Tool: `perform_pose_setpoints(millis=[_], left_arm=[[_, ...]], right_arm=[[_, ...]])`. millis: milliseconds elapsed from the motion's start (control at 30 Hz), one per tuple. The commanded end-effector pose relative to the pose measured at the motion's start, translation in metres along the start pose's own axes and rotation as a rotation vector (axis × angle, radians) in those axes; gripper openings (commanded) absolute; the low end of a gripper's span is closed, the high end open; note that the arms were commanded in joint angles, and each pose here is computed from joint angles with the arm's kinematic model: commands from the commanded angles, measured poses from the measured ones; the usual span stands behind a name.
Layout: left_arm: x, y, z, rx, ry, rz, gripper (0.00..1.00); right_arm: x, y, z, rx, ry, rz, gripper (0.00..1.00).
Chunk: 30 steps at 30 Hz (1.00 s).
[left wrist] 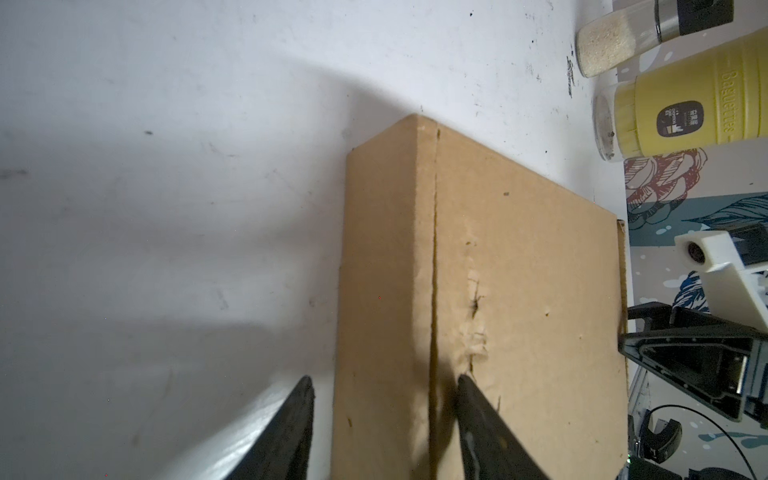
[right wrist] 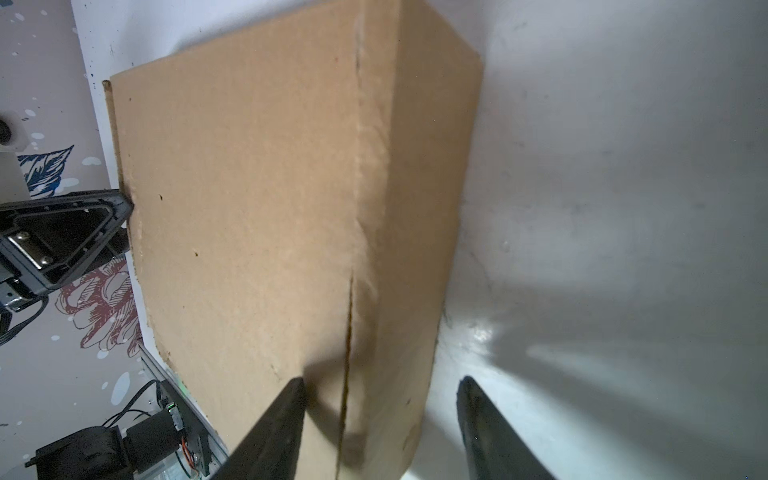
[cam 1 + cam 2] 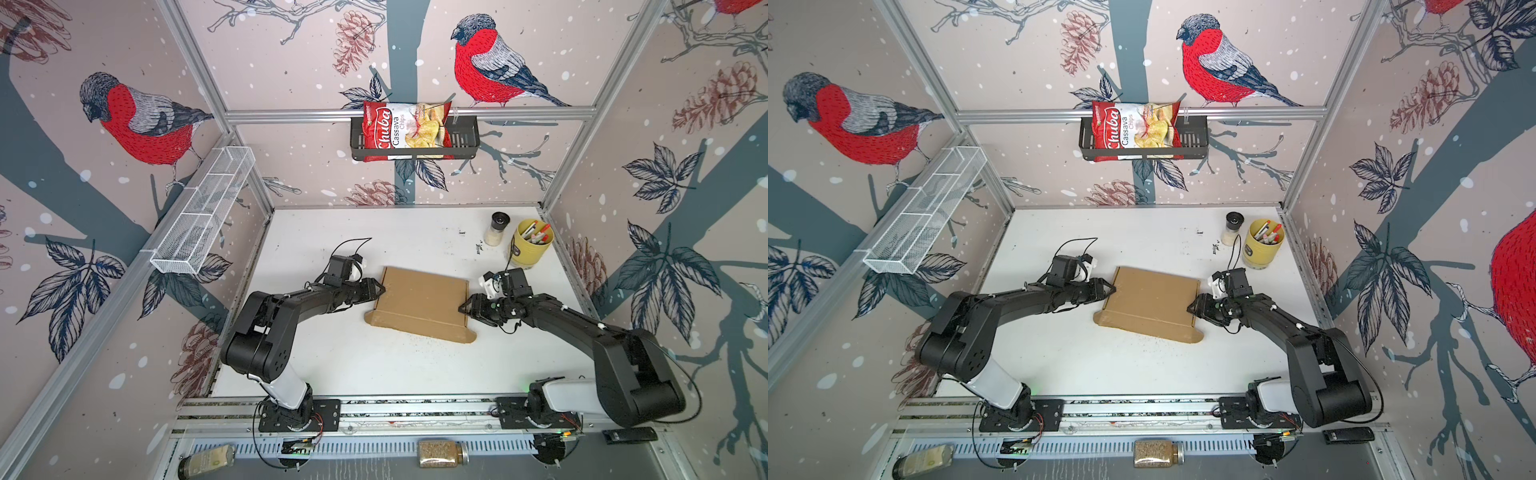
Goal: Fold the paper box
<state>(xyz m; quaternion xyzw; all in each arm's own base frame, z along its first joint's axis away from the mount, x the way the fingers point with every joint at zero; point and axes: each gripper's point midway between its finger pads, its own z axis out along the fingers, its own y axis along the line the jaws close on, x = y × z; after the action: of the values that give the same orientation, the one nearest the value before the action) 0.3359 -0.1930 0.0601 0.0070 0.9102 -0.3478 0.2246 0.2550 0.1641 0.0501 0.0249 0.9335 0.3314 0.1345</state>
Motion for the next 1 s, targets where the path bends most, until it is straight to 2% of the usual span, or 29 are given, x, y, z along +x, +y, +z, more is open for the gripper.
perform_pose_setpoints(millis=[0, 167, 333, 433, 600, 767, 967], left_arm=[[-0.014, -0.007, -0.011, -0.007, -0.056, 0.029, 0.6], [-0.027, -0.002, -0.01, -0.036, -0.095, 0.054, 0.69], [-0.044, 0.015, -0.006, -0.043, -0.151, 0.011, 0.7], [-0.049, 0.004, -0.006, 0.014, -0.174, 0.021, 0.7], [-0.036, 0.023, 0.002, 0.004, -0.164, 0.002, 0.67], [-0.029, 0.034, 0.004, 0.025, -0.179, -0.038, 0.58], [-0.015, 0.051, 0.005, 0.0, -0.154, -0.076, 0.48]], right_arm=[[-0.016, 0.014, -0.003, -0.049, -0.049, -0.013, 0.62], [-0.033, 0.024, 0.003, -0.07, -0.068, -0.021, 0.63], [-0.038, 0.039, 0.022, -0.092, -0.034, -0.042, 0.62], [-0.037, 0.048, 0.028, -0.121, -0.01, -0.056, 0.62], [-0.04, 0.041, 0.023, -0.136, -0.024, -0.039, 0.63], [-0.04, 0.032, 0.017, -0.185, -0.044, 0.004, 0.64], [-0.037, 0.025, 0.003, -0.23, -0.091, 0.009, 0.76]])
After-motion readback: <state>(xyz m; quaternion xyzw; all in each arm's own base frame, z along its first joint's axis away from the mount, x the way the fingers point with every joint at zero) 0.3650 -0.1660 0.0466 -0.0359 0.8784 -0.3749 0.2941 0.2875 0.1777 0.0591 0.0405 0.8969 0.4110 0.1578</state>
